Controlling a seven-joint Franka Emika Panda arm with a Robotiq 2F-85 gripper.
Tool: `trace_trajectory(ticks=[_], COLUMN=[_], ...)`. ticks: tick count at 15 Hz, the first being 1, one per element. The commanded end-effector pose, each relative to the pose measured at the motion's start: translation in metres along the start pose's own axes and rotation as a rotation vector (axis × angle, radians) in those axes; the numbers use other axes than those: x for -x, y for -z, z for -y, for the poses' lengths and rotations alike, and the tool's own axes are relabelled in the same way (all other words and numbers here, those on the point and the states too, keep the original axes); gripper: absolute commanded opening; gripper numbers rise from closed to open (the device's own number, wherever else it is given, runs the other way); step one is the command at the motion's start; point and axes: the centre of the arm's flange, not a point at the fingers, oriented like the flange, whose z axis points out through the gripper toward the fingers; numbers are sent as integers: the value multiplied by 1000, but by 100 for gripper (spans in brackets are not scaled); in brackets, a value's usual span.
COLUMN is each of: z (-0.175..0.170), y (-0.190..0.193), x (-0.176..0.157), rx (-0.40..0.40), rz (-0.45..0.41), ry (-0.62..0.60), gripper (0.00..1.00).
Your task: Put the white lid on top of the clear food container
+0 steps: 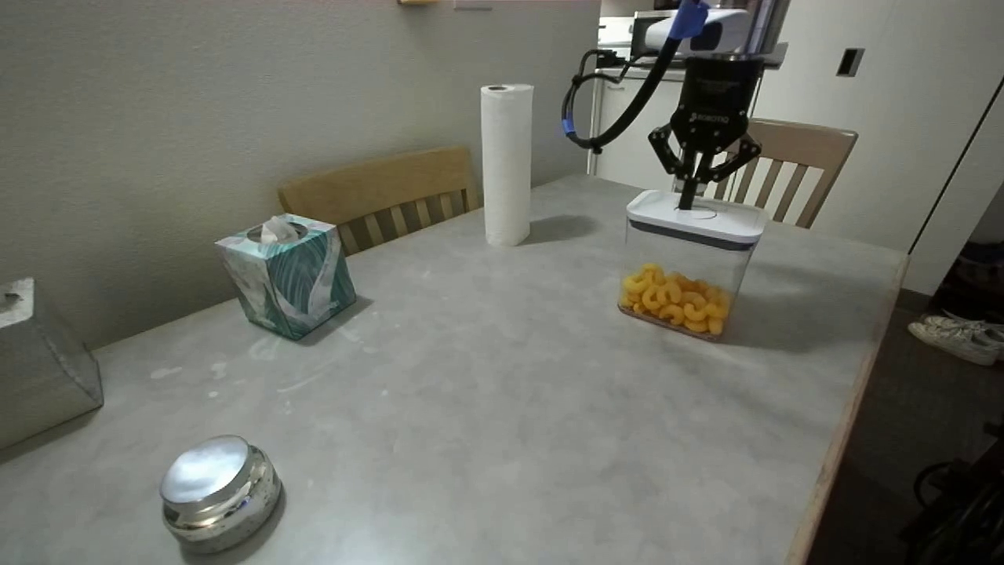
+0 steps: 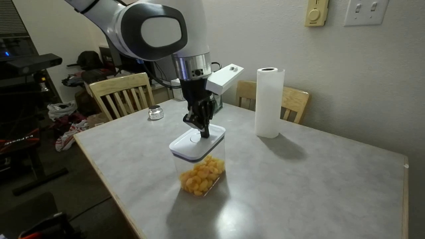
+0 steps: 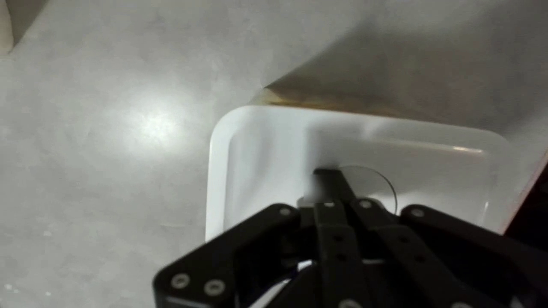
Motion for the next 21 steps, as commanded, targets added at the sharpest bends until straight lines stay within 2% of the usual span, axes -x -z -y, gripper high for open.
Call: trace_trajectory(ticks=[1, 6, 13, 16, 17, 18, 21], z=[5, -6, -5, -3, -4, -5, -7], y=[-75, -78, -79, -78, -71, -64, -45], x=[2, 10, 22, 33, 38, 41, 53], rx=[20, 94, 90, 82, 79, 74, 54], rz=[-64, -92, -73, -26, -4, 13, 80], ry=[-43, -114, -155, -140, -121, -100, -52], gripper=[0, 0, 0, 0, 26, 27, 43])
